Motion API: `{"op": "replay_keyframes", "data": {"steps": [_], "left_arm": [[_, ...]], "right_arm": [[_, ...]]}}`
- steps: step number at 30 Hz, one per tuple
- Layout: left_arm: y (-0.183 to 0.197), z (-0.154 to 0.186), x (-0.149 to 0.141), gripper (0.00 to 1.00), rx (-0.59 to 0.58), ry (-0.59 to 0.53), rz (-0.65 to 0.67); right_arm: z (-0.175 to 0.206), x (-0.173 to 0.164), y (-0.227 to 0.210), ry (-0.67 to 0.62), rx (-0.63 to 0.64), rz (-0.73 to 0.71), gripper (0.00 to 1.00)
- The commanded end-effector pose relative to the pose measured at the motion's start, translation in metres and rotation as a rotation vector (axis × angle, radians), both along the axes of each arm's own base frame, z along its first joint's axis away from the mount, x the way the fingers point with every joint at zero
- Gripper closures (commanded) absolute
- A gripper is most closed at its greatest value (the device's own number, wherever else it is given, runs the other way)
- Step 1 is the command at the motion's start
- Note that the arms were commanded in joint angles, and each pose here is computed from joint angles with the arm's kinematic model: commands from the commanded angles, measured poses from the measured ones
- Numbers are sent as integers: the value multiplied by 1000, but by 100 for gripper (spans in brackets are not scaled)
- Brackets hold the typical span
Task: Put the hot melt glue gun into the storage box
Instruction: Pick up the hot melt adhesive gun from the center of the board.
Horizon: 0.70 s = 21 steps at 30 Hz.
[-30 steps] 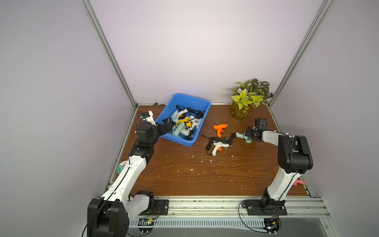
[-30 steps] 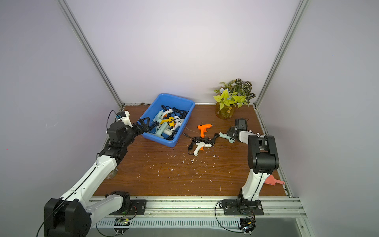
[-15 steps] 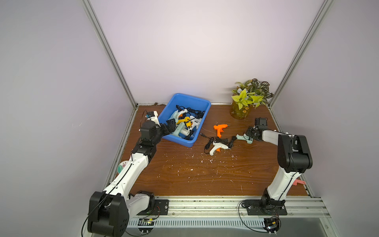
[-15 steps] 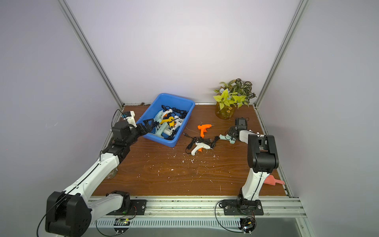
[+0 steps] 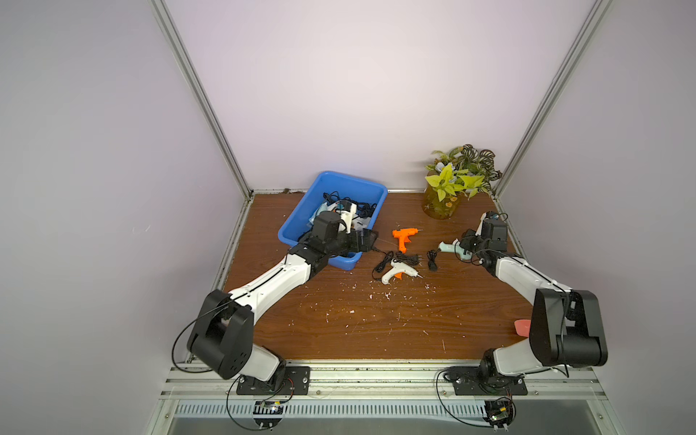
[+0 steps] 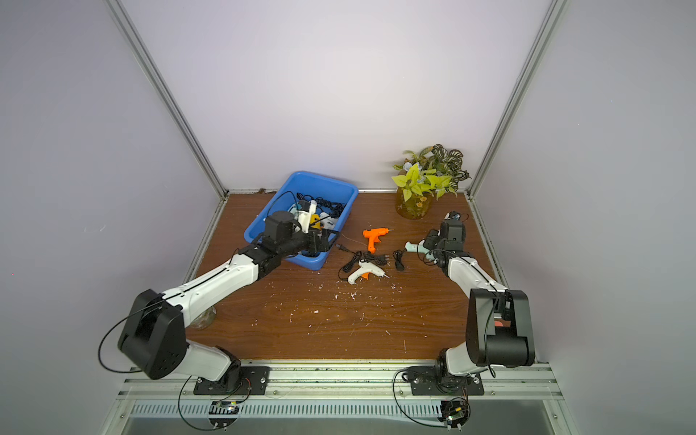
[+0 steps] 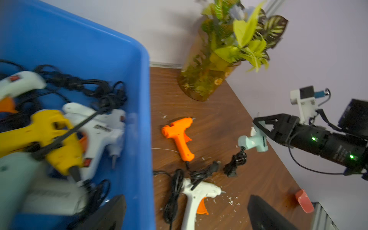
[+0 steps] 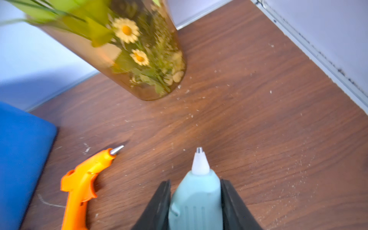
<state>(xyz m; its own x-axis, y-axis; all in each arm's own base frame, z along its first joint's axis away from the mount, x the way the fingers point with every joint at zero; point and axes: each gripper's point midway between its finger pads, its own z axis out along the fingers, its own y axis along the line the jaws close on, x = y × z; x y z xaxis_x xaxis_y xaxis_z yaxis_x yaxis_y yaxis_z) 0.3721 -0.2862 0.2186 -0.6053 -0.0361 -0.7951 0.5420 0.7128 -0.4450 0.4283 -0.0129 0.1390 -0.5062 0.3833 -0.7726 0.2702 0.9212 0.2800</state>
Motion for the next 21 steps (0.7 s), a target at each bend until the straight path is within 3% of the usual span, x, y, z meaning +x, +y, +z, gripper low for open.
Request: {"op": "replay_keyframes", "data": {"steps": [1,6,11,21], "left_arm": [[-47,-19,-20,0,40,29,-192],[-103,-35,-29,4,-5,89,-352],[-140,-26,-36,10,-96,100,-445],[-156,-29,-34,21,-170,149,-469]], "right_arm": [[39,6,22,-125,9,96,93],[65,1,47,-204,28,187,93],[79,-4,74,-265,84,272,93],[98,-12,121,-326,136,390,93]]}}
